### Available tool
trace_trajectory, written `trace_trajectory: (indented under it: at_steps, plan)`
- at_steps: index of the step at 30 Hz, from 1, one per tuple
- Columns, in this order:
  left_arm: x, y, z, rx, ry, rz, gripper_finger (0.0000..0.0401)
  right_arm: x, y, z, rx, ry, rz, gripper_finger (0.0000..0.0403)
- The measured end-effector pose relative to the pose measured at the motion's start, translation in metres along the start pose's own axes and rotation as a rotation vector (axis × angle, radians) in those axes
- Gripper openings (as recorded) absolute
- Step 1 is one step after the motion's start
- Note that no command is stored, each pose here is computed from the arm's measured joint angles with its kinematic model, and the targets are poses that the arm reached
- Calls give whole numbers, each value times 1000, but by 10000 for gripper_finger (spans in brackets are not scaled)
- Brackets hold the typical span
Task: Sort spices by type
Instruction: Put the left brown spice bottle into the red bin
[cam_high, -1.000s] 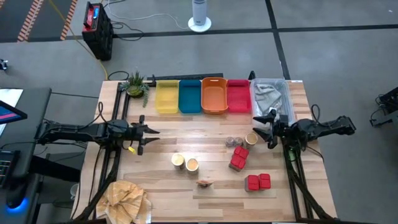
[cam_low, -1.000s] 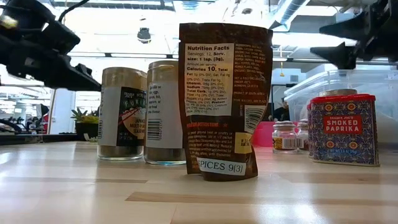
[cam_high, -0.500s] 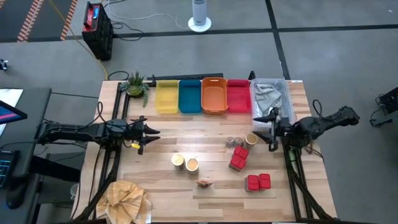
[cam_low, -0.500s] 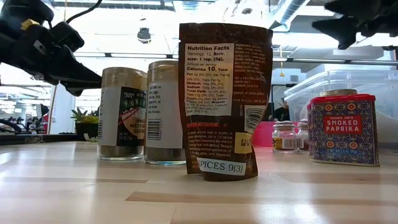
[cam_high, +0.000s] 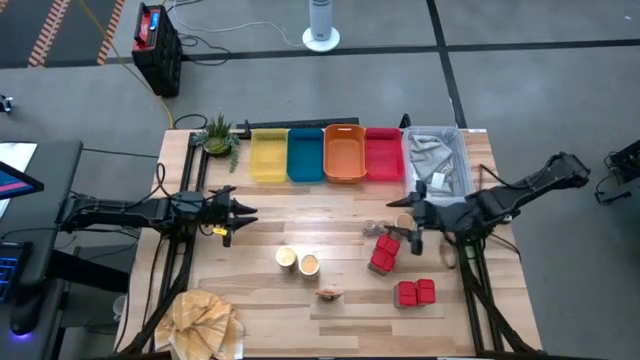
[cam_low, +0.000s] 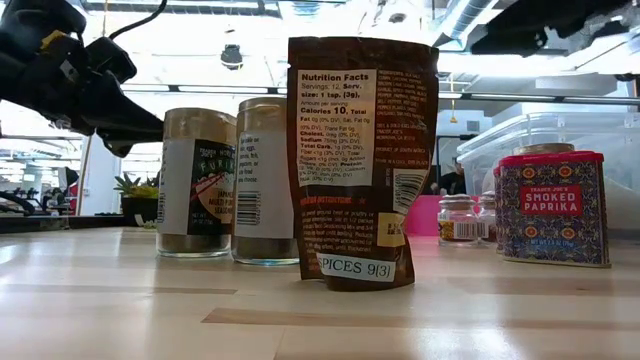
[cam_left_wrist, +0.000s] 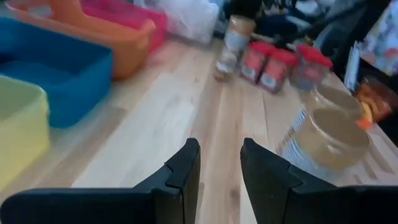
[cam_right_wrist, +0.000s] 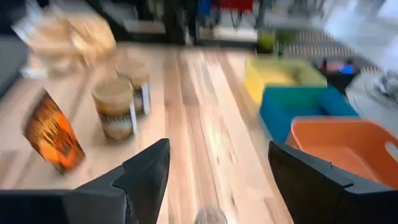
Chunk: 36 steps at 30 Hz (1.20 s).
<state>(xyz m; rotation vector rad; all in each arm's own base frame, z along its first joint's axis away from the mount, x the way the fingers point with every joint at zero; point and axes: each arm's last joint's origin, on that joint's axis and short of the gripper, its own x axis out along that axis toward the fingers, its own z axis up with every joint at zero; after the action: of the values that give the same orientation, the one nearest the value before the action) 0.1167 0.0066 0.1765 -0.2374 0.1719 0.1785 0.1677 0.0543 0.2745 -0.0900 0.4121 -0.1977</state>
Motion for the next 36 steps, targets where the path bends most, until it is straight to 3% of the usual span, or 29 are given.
trace_trajectory:
  at_steps: [4, 7, 13, 23, 29, 36]
  plan:
    - [-1, -2, 14, -24, -141, 7, 106, 19, 5, 15, -15, 175, -59, 299]
    - [-3, -5, 27, -28, -173, -1, 106, 35, 7, 22, -42, 287, -65, 299]
    - [4, -18, 44, 1, -67, -46, 107, 75, 1, 29, -28, 469, -20, 299]
    - [31, -60, 73, 245, 21, -173, 154, 113, 2, 17, -147, 695, -15, 304]
    - [47, -73, 87, 252, 40, -178, 190, 127, 5, 6, -162, 774, 48, 345]
    - [62, -80, 100, 267, 41, -120, 196, 144, 4, -13, -168, 897, 84, 385]
